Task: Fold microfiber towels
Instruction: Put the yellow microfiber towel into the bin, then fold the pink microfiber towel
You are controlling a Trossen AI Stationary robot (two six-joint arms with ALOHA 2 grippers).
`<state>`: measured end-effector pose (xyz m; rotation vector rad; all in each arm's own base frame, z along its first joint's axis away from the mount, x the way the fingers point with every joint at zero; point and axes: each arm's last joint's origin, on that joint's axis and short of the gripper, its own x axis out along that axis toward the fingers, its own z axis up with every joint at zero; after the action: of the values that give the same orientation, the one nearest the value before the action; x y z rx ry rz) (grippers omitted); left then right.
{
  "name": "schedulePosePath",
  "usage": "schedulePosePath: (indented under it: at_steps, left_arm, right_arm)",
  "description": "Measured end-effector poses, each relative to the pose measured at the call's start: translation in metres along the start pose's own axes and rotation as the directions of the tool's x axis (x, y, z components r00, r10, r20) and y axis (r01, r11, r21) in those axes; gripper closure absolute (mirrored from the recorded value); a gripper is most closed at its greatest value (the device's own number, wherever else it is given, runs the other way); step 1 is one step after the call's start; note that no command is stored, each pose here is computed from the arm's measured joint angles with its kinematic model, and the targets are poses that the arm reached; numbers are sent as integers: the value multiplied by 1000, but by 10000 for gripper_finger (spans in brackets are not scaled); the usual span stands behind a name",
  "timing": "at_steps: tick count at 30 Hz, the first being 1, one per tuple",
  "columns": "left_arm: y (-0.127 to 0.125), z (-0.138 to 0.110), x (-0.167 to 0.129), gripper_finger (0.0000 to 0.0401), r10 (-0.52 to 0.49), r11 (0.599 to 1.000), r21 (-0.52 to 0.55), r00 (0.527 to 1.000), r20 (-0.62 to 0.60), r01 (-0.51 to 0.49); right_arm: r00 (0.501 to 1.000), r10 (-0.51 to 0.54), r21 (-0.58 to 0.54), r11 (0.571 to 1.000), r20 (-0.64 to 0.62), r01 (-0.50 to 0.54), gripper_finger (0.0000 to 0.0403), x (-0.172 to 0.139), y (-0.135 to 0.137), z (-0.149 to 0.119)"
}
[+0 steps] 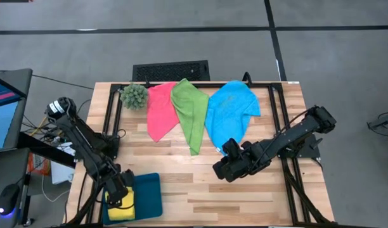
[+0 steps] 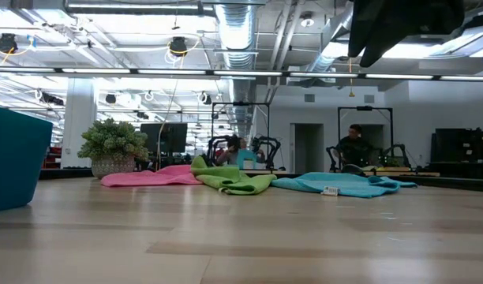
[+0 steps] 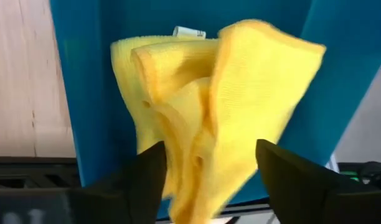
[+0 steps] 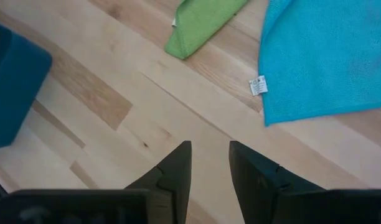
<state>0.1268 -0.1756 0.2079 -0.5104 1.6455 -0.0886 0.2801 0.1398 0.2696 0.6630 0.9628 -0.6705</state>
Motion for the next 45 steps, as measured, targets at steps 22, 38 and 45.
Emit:
schedulePosePath:
  at_steps: [22,38,45]
  left_arm:
    - [41,-8,-81,136,-143,936,-226,879,455,270]
    - [85,42,-121,136,32,857,-349,636,771,379]
    - [94,58,-133,136,38,838,-327,551,834,437]
  right_arm:
    - [999,-1,-51,999,40,3,264,-3,-14,36]
    - [938,146,-121,986,314,-113,270,-92,-89,97]
    - [931,90,-144,989,354,-41,270,-108,-111,94]
